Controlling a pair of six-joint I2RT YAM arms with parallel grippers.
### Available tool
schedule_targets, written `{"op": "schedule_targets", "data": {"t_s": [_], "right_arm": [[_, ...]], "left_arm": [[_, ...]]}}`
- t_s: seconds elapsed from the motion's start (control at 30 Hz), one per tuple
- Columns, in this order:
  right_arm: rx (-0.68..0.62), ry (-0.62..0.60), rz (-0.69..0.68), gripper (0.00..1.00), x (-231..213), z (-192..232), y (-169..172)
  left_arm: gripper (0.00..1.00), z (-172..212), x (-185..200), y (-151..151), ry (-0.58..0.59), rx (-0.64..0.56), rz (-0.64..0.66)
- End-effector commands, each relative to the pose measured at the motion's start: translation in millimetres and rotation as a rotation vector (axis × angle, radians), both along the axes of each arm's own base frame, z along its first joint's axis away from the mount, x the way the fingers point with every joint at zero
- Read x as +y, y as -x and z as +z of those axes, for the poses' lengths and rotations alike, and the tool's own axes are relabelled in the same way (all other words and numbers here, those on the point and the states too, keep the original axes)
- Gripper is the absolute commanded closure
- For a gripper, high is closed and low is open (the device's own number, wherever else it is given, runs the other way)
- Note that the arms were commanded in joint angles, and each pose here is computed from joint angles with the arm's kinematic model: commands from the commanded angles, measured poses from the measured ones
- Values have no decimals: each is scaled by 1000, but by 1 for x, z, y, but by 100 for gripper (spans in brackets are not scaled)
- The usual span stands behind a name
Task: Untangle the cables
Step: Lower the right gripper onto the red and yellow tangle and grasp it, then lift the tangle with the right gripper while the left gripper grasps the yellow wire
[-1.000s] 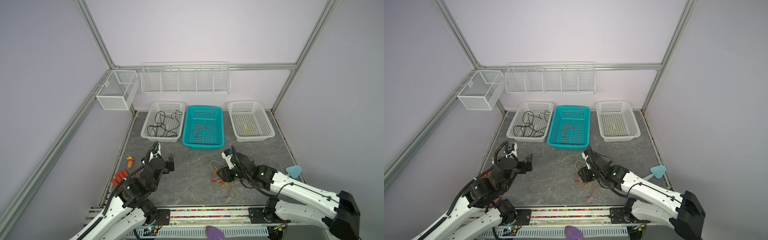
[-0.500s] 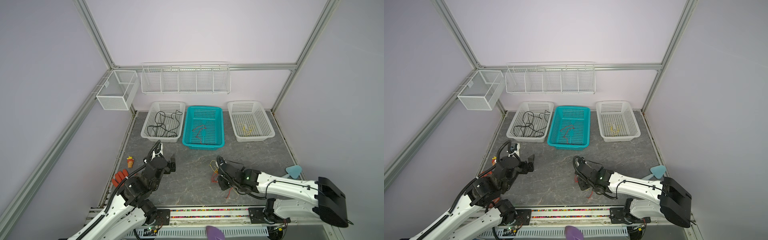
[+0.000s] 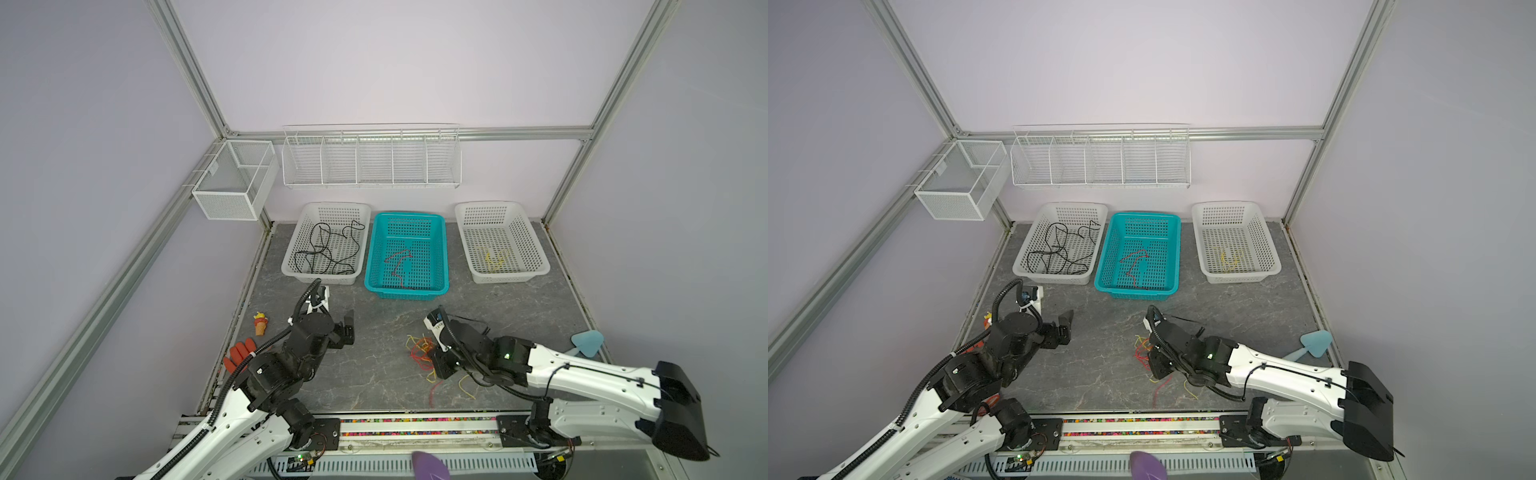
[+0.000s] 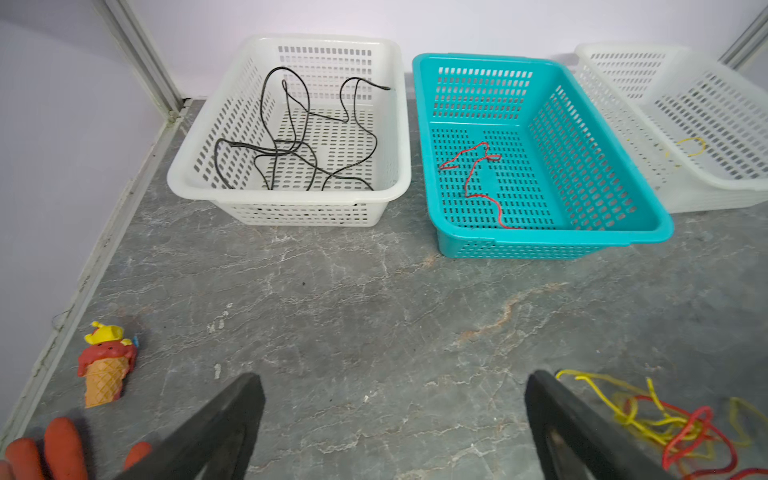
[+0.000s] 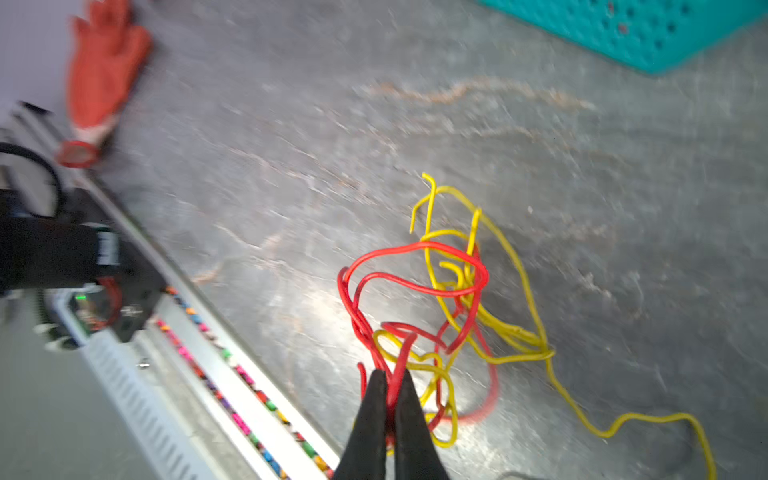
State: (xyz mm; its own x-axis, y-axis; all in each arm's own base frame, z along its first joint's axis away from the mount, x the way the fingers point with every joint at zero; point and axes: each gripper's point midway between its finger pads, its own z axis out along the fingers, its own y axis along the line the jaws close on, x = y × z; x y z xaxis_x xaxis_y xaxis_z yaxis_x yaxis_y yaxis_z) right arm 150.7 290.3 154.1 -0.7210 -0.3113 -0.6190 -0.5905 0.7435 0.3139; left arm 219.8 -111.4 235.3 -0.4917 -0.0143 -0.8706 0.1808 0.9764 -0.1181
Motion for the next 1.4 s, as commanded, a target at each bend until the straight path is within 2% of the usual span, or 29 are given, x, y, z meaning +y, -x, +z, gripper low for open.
{"op": "schedule_targets", "data": {"t_s": [0.0, 0.27, 0.33, 0.83, 0.93, 1.17, 1.37], "right_arm": [[-56, -126, 71, 93, 17, 48, 3], [-112, -279, 171, 93, 33, 110, 13], [-135, -284, 180, 93, 33, 118, 13], [-189, -336, 188, 93, 40, 139, 5], [-186, -342, 183, 93, 41, 138, 3], [-186, -323, 148, 93, 40, 130, -7], [-167, -342, 157, 93, 41, 131, -5]], "left_arm": [[1, 19, -13, 11, 133, 29, -59], [1, -2, -57, 32, 437, 221, -170], [1, -7, -68, 37, 515, 246, -207], [3, -13, -108, 69, 957, 252, -466], [3, -14, -116, 75, 976, 266, -509], [5, -15, -132, 81, 933, 288, -568], [19, -25, -135, 77, 883, 299, -555]]}}
